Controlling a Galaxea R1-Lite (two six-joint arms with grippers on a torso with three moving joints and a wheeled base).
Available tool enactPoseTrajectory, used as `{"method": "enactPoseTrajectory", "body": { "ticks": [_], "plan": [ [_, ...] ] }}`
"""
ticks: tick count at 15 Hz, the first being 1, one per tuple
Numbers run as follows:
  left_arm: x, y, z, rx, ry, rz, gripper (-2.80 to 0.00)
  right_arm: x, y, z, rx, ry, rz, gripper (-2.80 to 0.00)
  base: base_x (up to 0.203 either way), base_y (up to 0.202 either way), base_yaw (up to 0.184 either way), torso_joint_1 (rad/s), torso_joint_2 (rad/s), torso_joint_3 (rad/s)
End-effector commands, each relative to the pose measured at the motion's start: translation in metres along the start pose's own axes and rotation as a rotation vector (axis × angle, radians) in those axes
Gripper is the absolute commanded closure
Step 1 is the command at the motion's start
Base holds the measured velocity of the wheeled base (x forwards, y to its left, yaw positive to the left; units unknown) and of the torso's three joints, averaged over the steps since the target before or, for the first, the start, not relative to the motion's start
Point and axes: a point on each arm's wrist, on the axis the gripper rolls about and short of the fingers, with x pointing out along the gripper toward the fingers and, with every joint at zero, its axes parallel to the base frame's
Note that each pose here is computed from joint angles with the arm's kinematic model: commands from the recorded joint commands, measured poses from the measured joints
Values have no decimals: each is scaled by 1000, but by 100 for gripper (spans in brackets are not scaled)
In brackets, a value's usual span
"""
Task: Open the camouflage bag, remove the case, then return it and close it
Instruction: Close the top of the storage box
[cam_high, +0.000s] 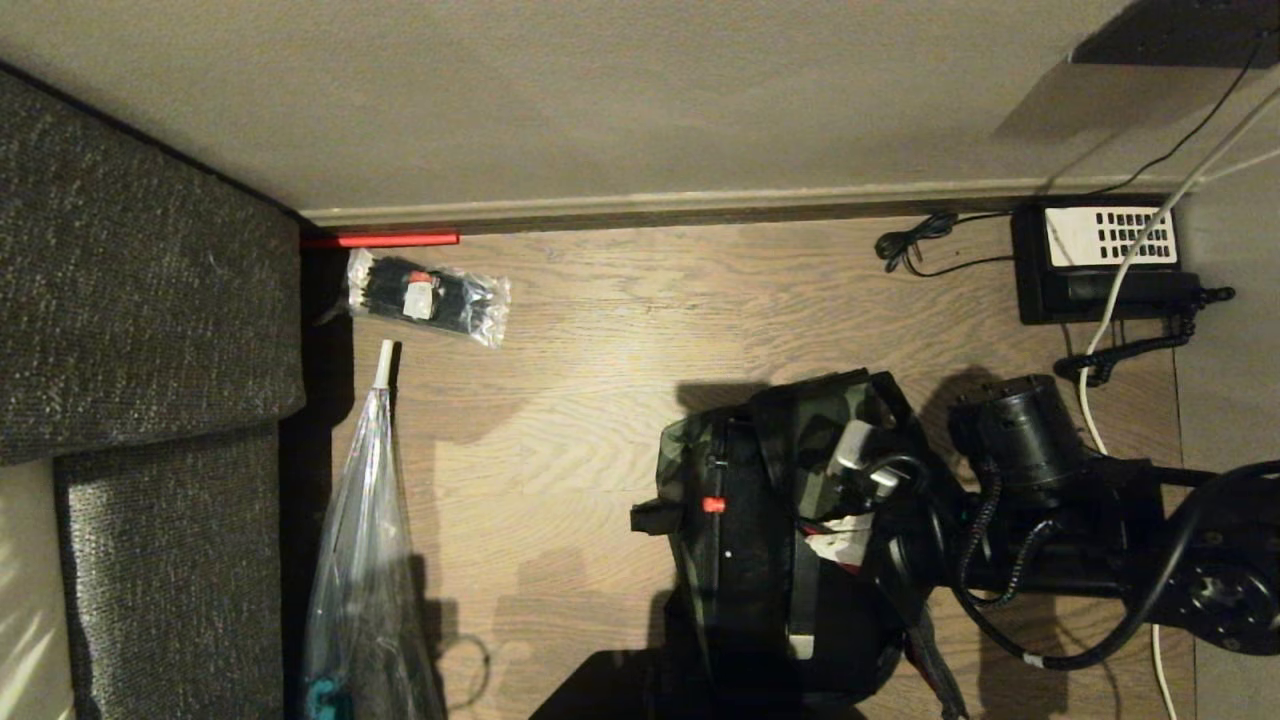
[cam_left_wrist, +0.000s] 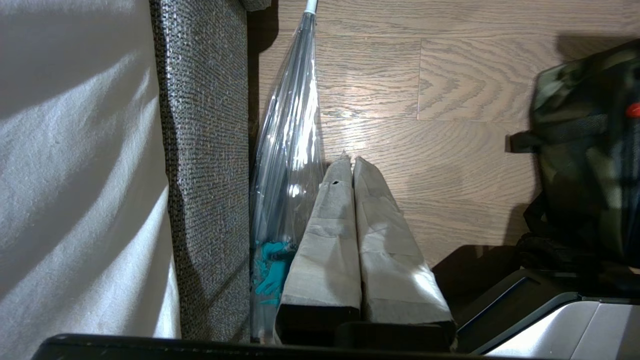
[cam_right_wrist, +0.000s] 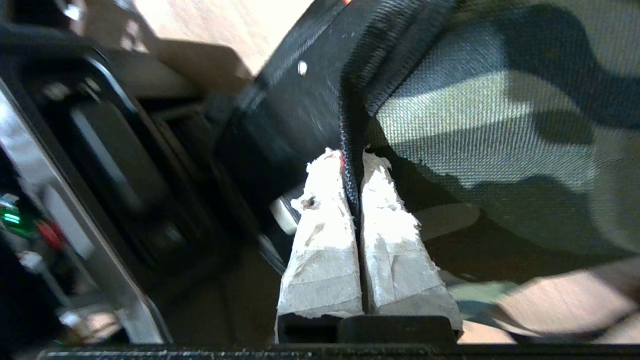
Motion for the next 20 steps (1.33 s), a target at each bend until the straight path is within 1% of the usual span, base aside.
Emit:
{"method": "enactPoseTrajectory", "body": {
  "ticks": [1,2,6,8,10,11,12,13,14,16,18,20],
  "plan": [
    [0,0,-1,0,3,1,0,22,1,1,35,22,27,-280,0,0,0,0,0,0],
    [0,0,-1,0,3,1,0,25,1,4,51,15,28,-280,0,0,0,0,0,0],
    [0,0,-1,0,3,1,0,34,7,10,54,16,36,-280,0,0,0,0,0,0],
    [0,0,-1,0,3,1,0,36,15,16,112,8,56,-280,0,0,0,0,0,0],
    [0,0,-1,0,3,1,0,43,28,33,221,-25,87,-280,0,0,0,0,0,0],
    [0,0,-1,0,3,1,0,51,31,38,270,-42,78,-280,0,0,0,0,0,0],
    [0,0,-1,0,3,1,0,56,32,41,293,-71,44,-280,0,0,0,0,0,0],
    [0,0,-1,0,3,1,0,55,31,42,295,-93,14,-280,0,0,0,0,0,0],
    [0,0,-1,0,3,1,0,45,30,48,295,-127,2,-280,0,0,0,0,0,0],
    [0,0,-1,0,3,1,0,12,28,63,303,-205,-12,-280,0,0,0,0,0,0],
    [0,0,-1,0,3,1,0,-22,30,68,318,-239,-16,-280,0,0,0,0,0,0],
    [0,0,-1,0,3,1,0,-58,34,68,348,-263,-11,-280,0,0,0,0,0,0]
  ]
}}
